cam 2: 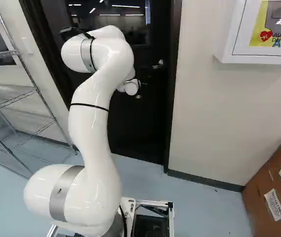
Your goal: Open the door and move inside
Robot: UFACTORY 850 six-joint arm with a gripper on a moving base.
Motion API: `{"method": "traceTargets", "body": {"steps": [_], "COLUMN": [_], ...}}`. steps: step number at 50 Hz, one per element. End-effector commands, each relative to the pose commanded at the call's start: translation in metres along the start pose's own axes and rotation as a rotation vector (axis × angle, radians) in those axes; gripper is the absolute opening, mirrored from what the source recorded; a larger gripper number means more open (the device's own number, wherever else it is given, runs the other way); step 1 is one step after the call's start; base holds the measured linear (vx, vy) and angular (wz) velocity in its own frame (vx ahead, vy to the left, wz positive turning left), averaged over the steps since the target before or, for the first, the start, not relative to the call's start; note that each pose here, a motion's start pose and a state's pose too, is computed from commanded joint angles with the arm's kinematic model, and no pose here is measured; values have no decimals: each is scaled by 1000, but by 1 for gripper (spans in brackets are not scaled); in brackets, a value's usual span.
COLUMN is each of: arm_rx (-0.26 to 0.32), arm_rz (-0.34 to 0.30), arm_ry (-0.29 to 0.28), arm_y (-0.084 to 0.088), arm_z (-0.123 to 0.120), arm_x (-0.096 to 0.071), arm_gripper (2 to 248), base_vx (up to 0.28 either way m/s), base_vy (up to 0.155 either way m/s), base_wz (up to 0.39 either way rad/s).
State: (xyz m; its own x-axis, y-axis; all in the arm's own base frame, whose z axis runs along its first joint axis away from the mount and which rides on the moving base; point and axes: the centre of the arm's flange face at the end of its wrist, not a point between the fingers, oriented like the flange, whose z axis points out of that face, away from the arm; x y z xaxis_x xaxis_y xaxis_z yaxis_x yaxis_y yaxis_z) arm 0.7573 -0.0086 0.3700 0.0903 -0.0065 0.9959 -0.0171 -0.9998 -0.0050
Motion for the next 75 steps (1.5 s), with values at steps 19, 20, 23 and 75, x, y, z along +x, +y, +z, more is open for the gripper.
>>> {"method": "traceTargets", "body": {"steps": [19,20,23,75], "arm_rx": [6,6,6,5], "arm_rz": [-1,-1,-1,-2], "arm_ry": [-22,-24,-30,-118], "arm_y": [-5,-5,-5,-3], "arm_z": [-21,-23,-29,-134], "arm_x": [3,3,4,14], "arm_gripper": [247,247,247,247], "base_vx": [0,0,0,0], "base_vy": [0,0,0,0], "base_wz": [0,0,0,0]}}
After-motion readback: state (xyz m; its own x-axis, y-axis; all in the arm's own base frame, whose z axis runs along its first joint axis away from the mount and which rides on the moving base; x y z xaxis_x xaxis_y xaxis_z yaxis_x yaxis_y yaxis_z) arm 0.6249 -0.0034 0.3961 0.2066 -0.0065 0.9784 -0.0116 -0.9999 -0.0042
